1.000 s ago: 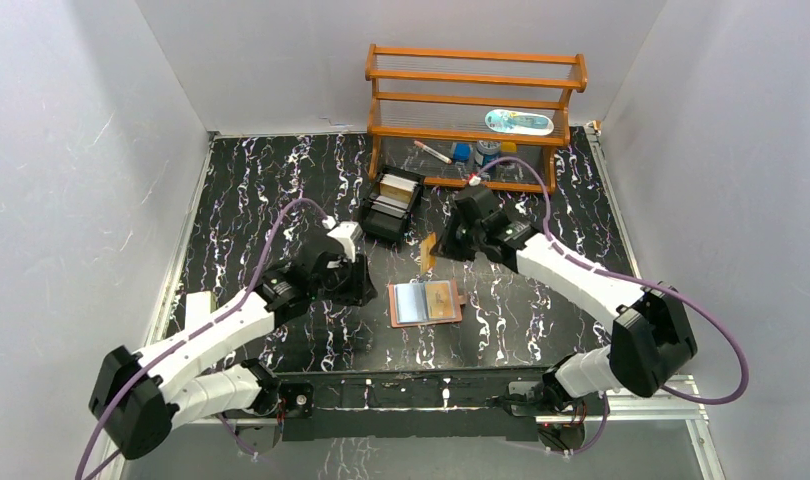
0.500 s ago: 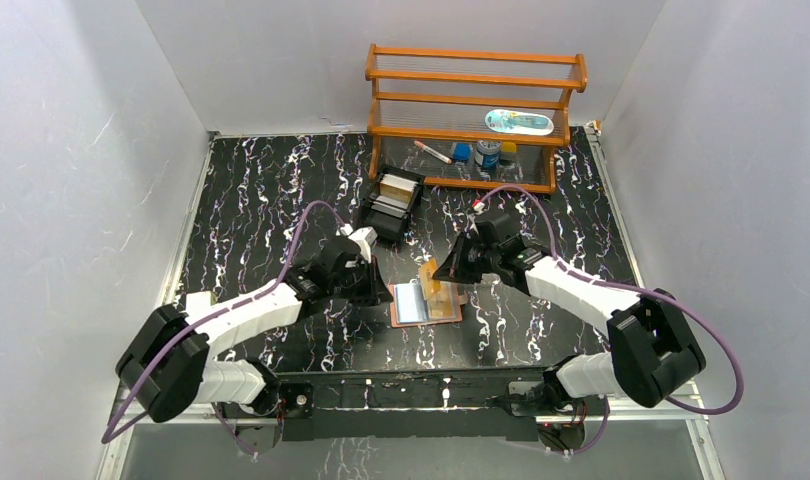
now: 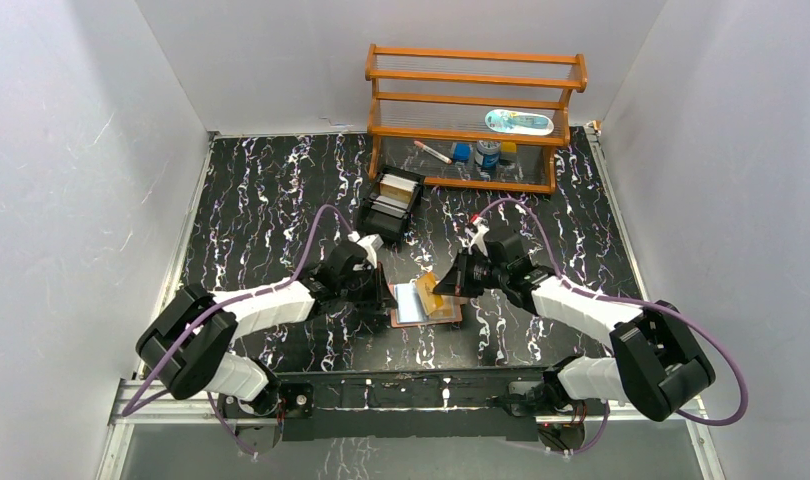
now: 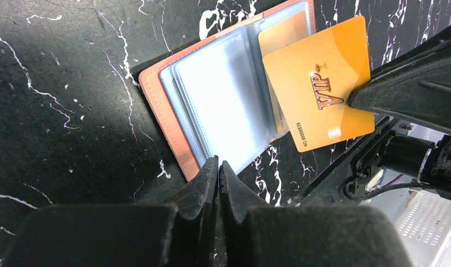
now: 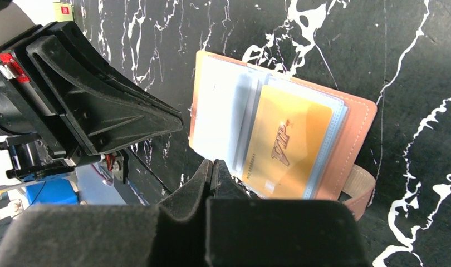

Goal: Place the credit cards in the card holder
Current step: Insert the credit card into the card holder.

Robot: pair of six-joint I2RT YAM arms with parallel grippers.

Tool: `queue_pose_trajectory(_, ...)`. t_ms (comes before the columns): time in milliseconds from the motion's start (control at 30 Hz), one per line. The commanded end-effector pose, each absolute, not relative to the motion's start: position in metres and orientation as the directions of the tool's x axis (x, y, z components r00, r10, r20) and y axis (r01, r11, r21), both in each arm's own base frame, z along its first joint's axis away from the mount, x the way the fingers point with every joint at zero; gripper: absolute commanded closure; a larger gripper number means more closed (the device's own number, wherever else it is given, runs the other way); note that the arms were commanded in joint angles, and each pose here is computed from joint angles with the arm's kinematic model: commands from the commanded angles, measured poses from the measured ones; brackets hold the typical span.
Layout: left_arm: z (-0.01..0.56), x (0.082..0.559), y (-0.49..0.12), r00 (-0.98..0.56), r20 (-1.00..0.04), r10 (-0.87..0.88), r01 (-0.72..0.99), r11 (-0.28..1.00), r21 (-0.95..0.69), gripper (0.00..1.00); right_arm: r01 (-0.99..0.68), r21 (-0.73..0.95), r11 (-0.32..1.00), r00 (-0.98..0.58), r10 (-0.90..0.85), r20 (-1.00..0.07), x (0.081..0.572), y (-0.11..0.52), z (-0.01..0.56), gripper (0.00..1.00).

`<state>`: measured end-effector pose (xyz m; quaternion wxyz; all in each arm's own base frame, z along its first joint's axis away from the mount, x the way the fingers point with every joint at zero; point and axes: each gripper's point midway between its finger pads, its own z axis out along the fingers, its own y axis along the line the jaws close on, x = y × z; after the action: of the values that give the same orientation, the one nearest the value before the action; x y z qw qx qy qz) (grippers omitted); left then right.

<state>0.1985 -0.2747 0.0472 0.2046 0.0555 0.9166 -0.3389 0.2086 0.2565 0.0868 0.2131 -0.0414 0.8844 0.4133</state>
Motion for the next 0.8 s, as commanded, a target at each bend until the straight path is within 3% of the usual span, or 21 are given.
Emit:
queue_pose_trajectory(0, 0.046, 0.198, -0.280, -0.912, -0.409, -0.037, 0.248, 0.744, -0.620, 0.96, -0.298, 0.715, 0.633, -0.871, 0.127, -0.475, 0.217, 0.257, 0.093, 1.00)
queue_pose_trajectory(767, 0.012, 0.187, -0.262, -0.938, -0.348, 0.001, 0.205, 0.809, -0.551, 0.95, -0.198, 0.729, 0.655, -0.890, 0.192, -0.414, 0.214, 0.248, 0.060, 1.00)
